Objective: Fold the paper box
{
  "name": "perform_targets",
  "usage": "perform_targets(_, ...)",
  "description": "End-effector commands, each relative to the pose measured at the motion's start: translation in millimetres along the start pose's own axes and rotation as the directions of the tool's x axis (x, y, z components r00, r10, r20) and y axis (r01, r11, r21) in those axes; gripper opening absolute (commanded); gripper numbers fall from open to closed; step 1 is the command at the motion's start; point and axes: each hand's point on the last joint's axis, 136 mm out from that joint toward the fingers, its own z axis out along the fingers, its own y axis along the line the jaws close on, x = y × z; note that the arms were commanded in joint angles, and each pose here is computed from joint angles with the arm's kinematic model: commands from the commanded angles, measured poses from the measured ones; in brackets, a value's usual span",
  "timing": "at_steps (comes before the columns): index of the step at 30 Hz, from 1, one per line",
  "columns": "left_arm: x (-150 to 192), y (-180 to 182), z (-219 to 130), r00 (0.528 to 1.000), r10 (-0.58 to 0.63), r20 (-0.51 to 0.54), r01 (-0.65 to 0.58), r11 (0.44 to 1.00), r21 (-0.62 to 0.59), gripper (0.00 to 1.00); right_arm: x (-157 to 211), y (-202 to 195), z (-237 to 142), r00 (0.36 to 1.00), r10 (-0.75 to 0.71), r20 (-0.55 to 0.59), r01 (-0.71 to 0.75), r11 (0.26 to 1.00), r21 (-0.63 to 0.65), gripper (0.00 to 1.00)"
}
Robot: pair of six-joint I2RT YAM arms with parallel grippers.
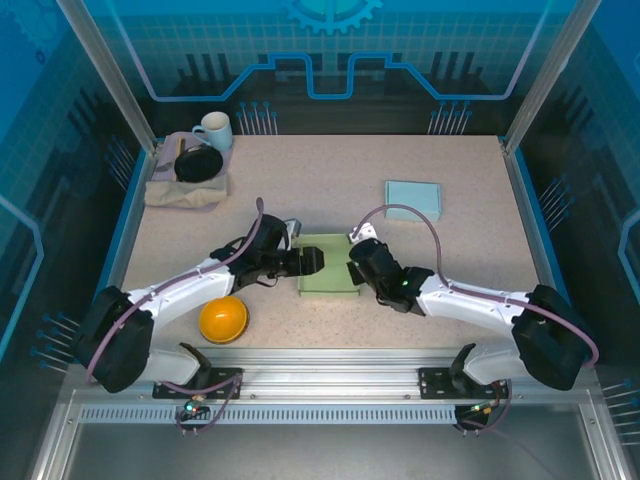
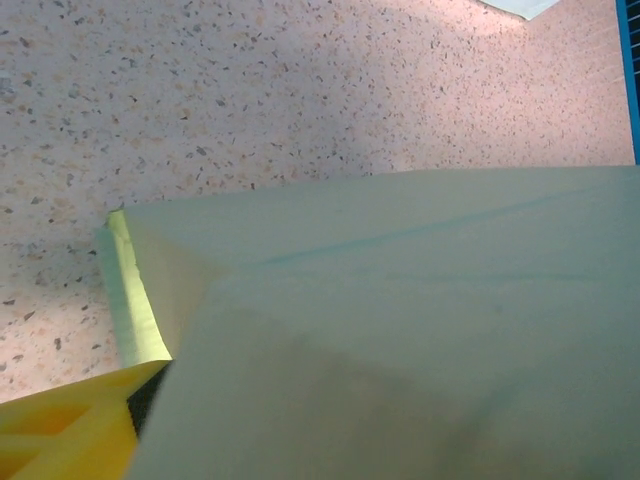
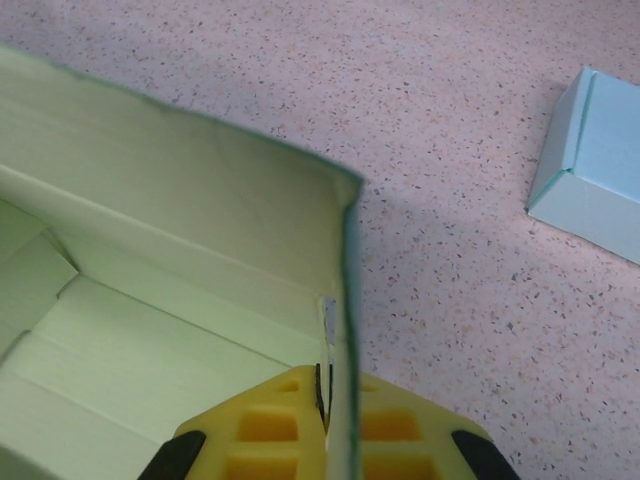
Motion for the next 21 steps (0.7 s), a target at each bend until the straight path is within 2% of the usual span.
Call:
perform_targets(1,5.5,4.1,-9.9,0.999,0.031,0.003,-0.031,0.999,-0.030,0.77,-2.4,-6.5,-7.5,0.999,-0.012,0.030,0.011,0.999,0.039,0.04)
perform_targets(5,-0.9,4.8,-18.4,0.997,0.076,0.030,-0.074,0.995,-0.060,0.78,-14.9,-6.4,-6.0,0.981,-0.147,0.125,0.142,0.988,0.053,0.04)
perform_targets(9,-9.8,2.1,-15.7,0.991,0.122,0.048,-0.118,0.991,-0.066,0.78,-27.3,2.8,-2.4,0.944,-0.246,0.222,0.248,0.969,0.016,0.05)
perform_targets(13,-23.0,-1.0,-17.7,0.983,0.178,0.043,-0.173,0.979,-0.108,0.78,-29.6,-3.5,7.7,0.913,-0.332,0.237,0.332,0.942,0.041,0.05)
perform_targets(17,-48.2,-0.7,-40.4,0.962,0.254,0.097,-0.234,0.955,-0.180,0.79,-37.5,-16.0,9.2,0.893,-0.377,0.246,0.385,0.923,0.018,0.05)
perform_targets(21,-78.5,2.7,-70.4,0.964,0.191,0.187,-0.165,0.976,-0.145,0.81,-46.9,-30.8,9.6,0.891,-0.384,0.241,0.406,0.913,-0.045,0.05)
